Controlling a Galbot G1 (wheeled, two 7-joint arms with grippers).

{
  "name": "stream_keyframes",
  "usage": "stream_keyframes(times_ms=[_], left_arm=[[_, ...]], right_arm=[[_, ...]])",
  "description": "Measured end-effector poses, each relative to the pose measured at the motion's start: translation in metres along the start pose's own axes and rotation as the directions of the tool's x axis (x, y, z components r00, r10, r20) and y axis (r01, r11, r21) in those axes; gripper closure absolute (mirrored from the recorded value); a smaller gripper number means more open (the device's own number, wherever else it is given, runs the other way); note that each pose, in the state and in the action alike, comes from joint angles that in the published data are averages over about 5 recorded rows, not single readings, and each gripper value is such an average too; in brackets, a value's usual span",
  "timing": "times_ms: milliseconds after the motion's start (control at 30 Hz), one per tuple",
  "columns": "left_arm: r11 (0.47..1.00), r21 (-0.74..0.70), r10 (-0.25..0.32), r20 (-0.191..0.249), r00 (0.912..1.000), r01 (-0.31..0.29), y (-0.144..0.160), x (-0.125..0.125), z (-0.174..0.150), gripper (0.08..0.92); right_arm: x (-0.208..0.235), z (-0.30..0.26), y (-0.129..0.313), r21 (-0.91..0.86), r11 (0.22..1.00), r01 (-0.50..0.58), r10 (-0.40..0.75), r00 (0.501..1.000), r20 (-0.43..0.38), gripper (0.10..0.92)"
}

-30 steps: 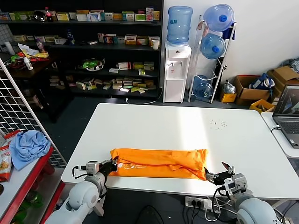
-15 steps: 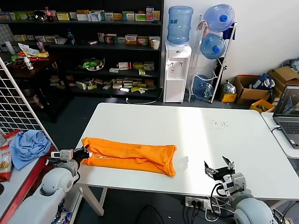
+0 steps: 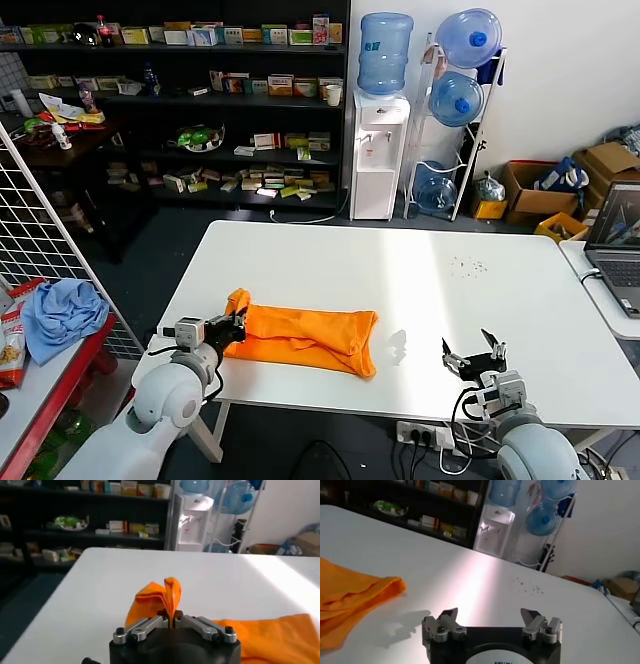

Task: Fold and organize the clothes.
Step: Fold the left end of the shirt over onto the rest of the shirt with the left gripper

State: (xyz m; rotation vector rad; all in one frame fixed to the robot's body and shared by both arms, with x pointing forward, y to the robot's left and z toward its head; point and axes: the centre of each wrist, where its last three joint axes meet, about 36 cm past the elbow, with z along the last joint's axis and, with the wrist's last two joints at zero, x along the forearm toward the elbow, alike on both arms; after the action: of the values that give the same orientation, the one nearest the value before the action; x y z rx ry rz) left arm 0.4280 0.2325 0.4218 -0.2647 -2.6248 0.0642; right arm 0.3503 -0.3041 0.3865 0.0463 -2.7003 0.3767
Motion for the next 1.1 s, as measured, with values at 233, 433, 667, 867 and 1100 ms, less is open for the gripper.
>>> stream_keyframes(times_ms=[233,433,667,867,1100], left_arm=[[0.994,0.045,0.102,-0.013,0.9947,-0.101,-0.054,-0.01,0.003,0.876],[0.983,0.079,0.17,-0.025,0.9851,-0.168,-0.095,-0.022,0.004,0.876],[0.964,0.138,0.231,-0.014,0.9729,-0.227,-0.131,-0.033,0.007,0.793],[0.944,0.212,0.252,0.023,0.9674,-0.251,-0.144,-0.037,0.01,0.62],[0.929,0.273,0.243,0.063,0.9679,-0.251,-0.14,-0.036,0.01,0.421]], right_arm=[[-0.004,0.004,0.001,-0.004,1.0,-0.015,0.015,1.0,0.001,0.2],[-0.008,0.007,0.004,-0.012,1.0,-0.023,0.023,1.0,0.0,0.2],[-0.011,0.008,0.008,-0.019,1.0,-0.022,0.022,1.0,-0.001,0.2],[-0.012,0.007,0.009,-0.017,1.0,-0.018,0.018,1.0,-0.001,0.2],[-0.012,0.005,0.009,-0.009,1.0,-0.011,0.011,1.0,0.0,0.2]])
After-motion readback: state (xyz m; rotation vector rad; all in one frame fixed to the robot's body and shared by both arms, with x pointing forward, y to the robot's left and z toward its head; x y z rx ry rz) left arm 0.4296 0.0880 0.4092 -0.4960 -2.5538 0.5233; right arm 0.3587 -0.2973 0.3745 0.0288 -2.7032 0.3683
